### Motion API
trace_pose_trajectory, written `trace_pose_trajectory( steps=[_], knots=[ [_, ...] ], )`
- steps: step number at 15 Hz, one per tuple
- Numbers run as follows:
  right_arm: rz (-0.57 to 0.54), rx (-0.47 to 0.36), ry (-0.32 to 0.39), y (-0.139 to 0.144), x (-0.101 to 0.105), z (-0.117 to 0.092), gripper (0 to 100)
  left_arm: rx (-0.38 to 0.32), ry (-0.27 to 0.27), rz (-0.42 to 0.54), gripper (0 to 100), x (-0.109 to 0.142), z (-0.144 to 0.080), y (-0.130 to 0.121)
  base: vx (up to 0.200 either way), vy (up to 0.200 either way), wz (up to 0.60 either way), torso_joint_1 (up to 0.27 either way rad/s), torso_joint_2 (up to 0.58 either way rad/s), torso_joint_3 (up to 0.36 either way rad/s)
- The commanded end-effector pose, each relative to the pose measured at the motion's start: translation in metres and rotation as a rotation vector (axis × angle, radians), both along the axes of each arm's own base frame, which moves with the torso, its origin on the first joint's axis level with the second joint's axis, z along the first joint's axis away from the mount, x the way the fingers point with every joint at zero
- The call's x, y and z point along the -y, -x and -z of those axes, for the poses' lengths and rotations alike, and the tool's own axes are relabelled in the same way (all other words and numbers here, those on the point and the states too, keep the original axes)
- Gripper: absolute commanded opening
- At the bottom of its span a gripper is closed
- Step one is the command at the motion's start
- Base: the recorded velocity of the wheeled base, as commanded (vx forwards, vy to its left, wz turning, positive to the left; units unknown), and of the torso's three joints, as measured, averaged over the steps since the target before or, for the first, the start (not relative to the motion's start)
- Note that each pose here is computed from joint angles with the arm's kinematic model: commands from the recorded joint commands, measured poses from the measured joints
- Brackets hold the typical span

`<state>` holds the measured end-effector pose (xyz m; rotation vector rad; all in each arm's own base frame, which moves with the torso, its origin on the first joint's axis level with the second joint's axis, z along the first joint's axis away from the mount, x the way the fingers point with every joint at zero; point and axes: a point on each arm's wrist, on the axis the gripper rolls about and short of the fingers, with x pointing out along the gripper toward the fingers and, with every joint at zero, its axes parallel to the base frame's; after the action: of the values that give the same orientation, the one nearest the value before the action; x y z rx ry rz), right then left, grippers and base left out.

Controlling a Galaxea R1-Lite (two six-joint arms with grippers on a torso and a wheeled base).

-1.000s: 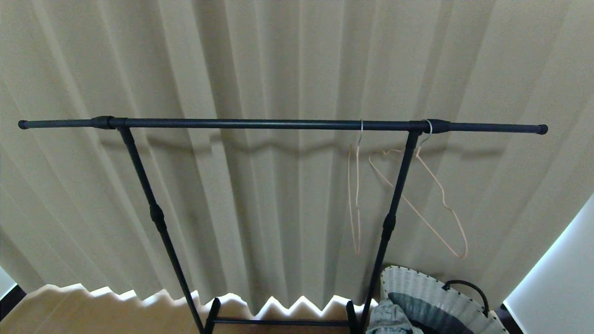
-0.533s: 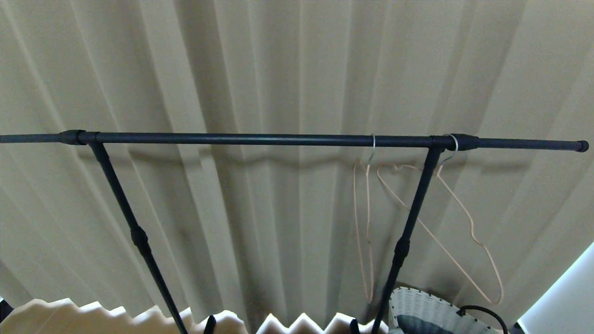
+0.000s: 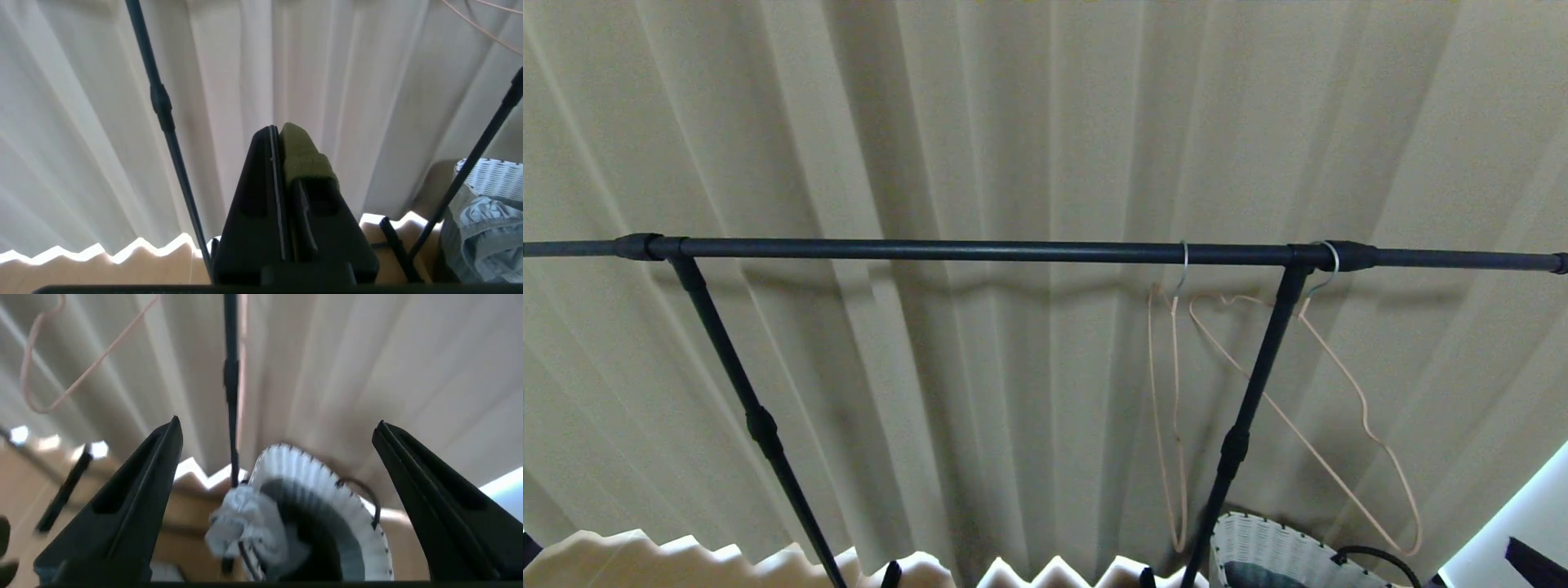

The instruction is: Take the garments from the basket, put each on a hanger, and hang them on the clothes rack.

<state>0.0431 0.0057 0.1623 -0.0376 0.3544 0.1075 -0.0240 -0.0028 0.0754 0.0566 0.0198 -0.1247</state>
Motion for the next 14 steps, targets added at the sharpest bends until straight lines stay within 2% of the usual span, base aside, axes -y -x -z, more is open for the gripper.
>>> trace_pose_trajectory(
  steps=[1,4,7,10,14],
  knots=[
    [-0.071,-0.221,0.05,-0.096,-0.026,-0.017,100,-0.001,0.0,0.0,0,0.0,0.0,0.0,0.0,0.0,0.0,0.0,0.0,0.0],
    [-0.069,-0.316,0.067,-0.147,-0.039,-0.012,100,0.0,0.0,0.0,0,0.0,-0.001,0.0,0.0,0.0,0.0,0.0,0.0,0.0],
    [-0.068,-0.369,0.077,-0.176,-0.045,-0.003,100,-0.001,0.0,0.0,0,0.0,0.0,0.0,0.0,0.0,0.0,0.0,0.0,0.0],
    [-0.033,-0.393,0.099,-0.193,-0.047,0.008,100,0.0,0.0,0.0,0,0.0,-0.001,0.0,0.0,0.0,0.0,0.0,0.0,0.0],
    [-0.021,-0.378,0.103,-0.202,-0.048,0.013,100,-0.001,0.0,0.0,0,0.0,0.0,0.0,0.0,0.0,0.0,0.0,0.0,0.0]
  ],
)
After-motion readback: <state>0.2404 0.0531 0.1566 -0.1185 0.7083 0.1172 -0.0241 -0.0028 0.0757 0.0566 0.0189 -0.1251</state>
